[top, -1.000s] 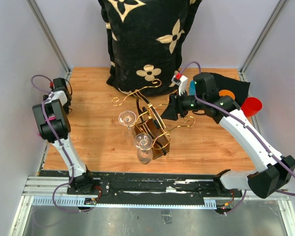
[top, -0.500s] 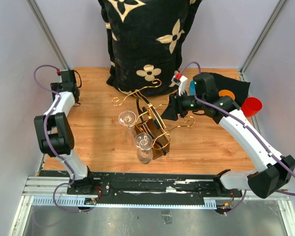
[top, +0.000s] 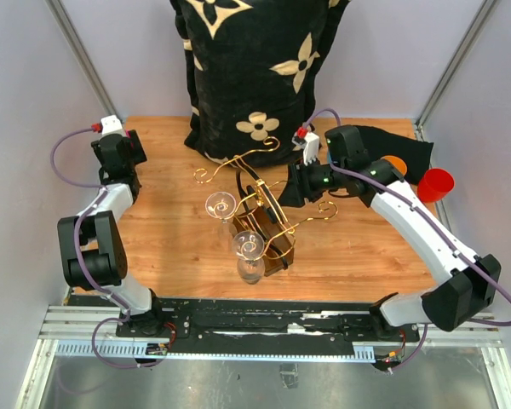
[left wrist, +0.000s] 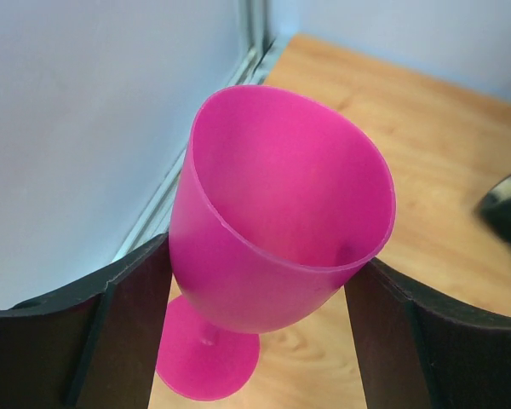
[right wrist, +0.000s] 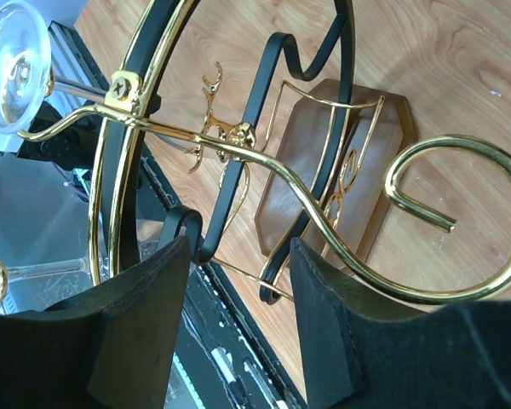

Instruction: Take the wine glass off the wine glass rack

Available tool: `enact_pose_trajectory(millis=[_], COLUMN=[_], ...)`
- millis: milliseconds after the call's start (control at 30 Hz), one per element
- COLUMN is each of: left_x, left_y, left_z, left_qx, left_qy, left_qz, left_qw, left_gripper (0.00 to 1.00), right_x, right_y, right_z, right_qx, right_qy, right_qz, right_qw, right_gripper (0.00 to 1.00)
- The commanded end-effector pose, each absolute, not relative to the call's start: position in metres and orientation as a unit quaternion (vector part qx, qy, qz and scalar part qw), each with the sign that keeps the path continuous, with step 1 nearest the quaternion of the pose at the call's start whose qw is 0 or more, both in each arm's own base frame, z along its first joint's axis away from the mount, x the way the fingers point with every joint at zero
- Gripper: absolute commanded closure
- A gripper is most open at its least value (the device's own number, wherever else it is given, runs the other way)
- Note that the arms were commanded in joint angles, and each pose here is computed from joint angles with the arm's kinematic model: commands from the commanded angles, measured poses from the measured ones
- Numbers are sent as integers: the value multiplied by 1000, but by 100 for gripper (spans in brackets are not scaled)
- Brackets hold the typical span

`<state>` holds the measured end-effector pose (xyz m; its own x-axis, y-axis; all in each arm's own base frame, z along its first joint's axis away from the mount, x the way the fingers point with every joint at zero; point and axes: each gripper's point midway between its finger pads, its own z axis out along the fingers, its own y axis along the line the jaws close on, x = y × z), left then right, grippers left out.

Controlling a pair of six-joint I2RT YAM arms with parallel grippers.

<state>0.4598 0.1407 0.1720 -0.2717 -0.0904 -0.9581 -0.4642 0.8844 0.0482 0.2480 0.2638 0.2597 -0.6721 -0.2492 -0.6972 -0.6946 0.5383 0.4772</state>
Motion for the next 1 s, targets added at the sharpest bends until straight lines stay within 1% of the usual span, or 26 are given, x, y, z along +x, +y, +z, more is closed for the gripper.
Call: enact_pose_trajectory(millis=[0,167,400,533,633,700,767,833,900,967], left_x=[492,508,514,512,509,507,507,508,508,508], left_y=[128,120,107,102,102,101,100,101,100,99], left_z=[216,214,194,183,177,172,167,163,160,156], left_qx=[-167,-165,-192,-203,-214,-218,-220,-225,-225,-224], left_qy=[712,694,677,669,668,668,673,677,679,683], left_qz=[105,68,3,-20,-25,-28,-32,-33,-33,-36], left_qw=[674,697,710,715,712,711,706,700,698,694], left_gripper=[49,50,48,47,40,38,36,34,32,31], right_x=[256,262,276,272,265,254,237,218,201,191], right_y=[262,257,227,228,238,256,282,308,328,344], right_z=[265,278,333,351,354,361,369,367,366,368], right_qx=[-283,-274,-262,-272,-283,-297,-319,-335,-345,-346], right_qy=[834,836,818,809,804,791,773,769,769,763], right_qz=[368,349,258,241,251,291,348,386,410,434], right_qw=[297,321,444,463,458,448,424,383,348,332], right_gripper=[49,49,47,46,46,46,45,45,45,45])
